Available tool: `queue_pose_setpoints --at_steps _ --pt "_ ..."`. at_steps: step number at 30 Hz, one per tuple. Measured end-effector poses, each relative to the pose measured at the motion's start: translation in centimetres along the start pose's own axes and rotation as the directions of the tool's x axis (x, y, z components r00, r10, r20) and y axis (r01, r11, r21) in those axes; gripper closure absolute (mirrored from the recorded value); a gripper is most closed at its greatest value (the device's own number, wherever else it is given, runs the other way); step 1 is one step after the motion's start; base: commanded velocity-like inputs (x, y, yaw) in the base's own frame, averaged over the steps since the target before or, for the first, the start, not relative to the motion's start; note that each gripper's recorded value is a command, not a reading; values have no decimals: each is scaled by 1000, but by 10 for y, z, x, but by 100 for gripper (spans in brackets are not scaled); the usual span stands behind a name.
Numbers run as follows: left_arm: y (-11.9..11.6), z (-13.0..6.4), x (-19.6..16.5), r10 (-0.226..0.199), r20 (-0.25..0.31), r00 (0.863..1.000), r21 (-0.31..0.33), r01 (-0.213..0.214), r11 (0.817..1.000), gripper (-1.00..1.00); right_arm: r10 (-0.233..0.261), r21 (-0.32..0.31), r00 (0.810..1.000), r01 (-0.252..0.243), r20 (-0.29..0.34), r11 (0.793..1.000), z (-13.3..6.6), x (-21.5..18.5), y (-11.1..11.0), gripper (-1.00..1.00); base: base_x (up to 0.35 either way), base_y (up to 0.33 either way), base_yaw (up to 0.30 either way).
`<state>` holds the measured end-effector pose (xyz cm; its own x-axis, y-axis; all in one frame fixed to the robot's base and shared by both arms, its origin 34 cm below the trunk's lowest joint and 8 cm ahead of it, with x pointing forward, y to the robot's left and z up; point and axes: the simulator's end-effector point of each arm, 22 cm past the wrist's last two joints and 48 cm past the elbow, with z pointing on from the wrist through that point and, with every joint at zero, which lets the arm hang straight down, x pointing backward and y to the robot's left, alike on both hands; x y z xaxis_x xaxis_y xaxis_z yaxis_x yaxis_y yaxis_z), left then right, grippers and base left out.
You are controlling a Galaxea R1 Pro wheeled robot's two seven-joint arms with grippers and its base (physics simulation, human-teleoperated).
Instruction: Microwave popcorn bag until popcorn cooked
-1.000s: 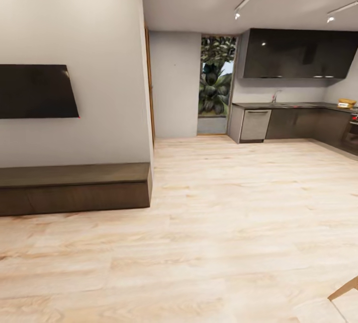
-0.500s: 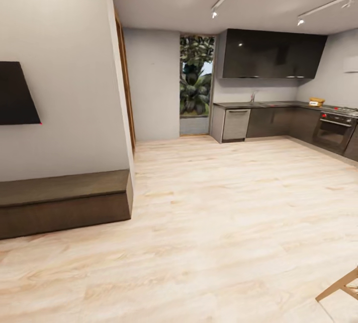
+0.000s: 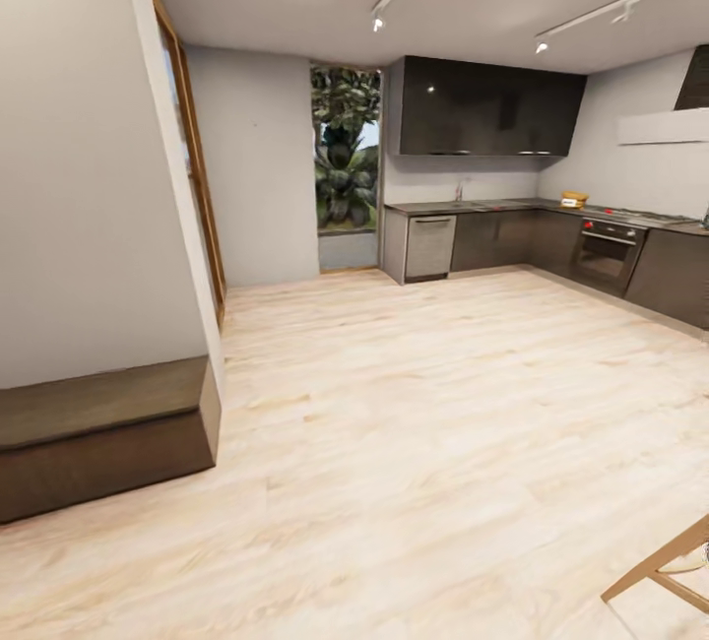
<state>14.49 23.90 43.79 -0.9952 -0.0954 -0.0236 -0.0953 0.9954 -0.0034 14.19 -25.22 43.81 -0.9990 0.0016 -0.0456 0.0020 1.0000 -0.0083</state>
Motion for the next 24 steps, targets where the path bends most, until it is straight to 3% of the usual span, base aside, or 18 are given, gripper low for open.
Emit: queue_pose_setpoints --at_steps 24 --pt "0 0 0 0 0 1000 0 0 1000 -100 0 0 1000 0 0 1000 0 0 0 -100 326 0 -242"
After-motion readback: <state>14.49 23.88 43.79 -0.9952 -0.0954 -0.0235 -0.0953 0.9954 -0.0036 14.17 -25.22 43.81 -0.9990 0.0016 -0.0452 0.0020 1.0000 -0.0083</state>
